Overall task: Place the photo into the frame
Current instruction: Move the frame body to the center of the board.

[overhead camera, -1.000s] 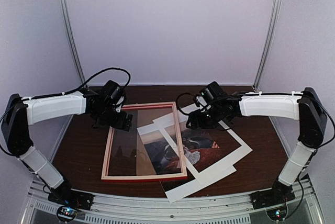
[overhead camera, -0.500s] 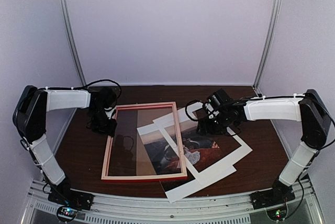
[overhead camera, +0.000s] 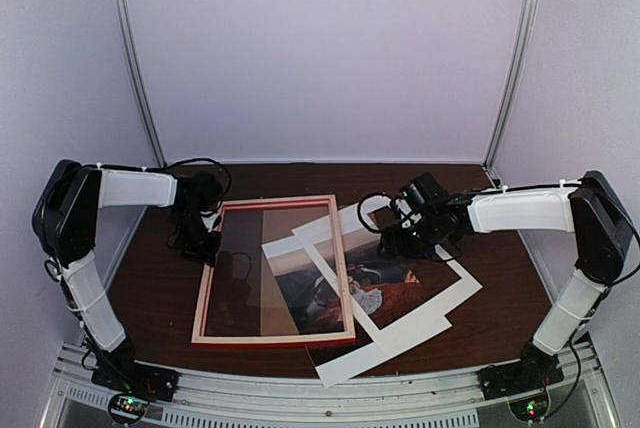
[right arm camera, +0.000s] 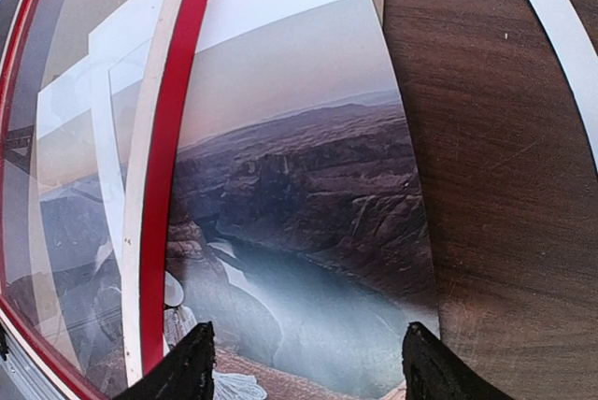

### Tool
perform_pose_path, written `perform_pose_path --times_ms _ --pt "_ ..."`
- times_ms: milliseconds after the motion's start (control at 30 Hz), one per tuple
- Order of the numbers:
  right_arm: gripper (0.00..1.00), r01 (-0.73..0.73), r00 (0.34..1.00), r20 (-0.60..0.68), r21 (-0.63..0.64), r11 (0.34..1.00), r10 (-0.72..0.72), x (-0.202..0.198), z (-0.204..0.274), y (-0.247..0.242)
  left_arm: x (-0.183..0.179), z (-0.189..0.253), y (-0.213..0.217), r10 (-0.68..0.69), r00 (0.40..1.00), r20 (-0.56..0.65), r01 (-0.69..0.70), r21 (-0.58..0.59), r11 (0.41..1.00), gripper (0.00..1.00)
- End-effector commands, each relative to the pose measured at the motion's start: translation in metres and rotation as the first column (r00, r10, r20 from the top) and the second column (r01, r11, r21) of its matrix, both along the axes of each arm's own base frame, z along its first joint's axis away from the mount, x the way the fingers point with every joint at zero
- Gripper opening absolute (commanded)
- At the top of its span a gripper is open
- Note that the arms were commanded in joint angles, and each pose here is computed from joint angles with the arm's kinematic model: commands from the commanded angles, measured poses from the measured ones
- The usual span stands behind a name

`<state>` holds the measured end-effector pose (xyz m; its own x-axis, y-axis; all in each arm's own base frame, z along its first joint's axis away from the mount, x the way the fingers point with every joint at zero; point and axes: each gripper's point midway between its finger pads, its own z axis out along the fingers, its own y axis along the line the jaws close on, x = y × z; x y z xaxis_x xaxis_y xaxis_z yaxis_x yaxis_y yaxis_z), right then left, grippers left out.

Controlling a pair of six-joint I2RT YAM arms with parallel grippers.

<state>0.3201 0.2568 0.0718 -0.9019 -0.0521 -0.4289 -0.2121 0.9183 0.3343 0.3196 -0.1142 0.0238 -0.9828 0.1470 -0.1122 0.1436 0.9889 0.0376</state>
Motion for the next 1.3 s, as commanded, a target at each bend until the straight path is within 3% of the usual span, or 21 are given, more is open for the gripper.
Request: perform_pose_path --times_ms 0,433,867,967,1167,1267 --pt "0.68 0.010 1.000 0.028 0.018 1.000 -0.010 0.004 0.007 -0.007 0.011 -0.004 0.006 0.035 0.999 -0.005 -0.035 -0.005 0.999 0.31" --pt "0.68 0.095 0.995 0.043 -0.009 0.995 -0.095 0.023 0.012 -0.049 0.030 -0.007 0.045 0.149 0.989 -0.003 -0.149 -0.012 0.989 0.27" --pt "0.71 0.239 0.971 0.077 -0.222 0.945 -0.228 0.064 0.011 -0.136 0.052 -0.001 0.085 0.249 0.968 0.002 -0.249 -0.009 0.968 0.28" --pt "0.72 0.218 0.976 0.057 -0.282 0.934 -0.211 0.070 0.004 -0.144 0.058 0.007 0.078 0.255 0.967 0.021 -0.254 -0.064 0.965 0.34" --pt "0.72 0.178 0.982 -0.002 -0.327 0.928 -0.189 0.061 -0.011 -0.147 0.070 0.049 0.054 0.266 0.954 0.140 -0.228 -0.239 0.944 0.66" --pt "0.71 0.168 0.981 -0.036 -0.336 0.927 -0.191 0.050 -0.020 -0.149 0.070 0.074 0.035 0.257 0.944 0.208 -0.179 -0.333 0.926 0.76"
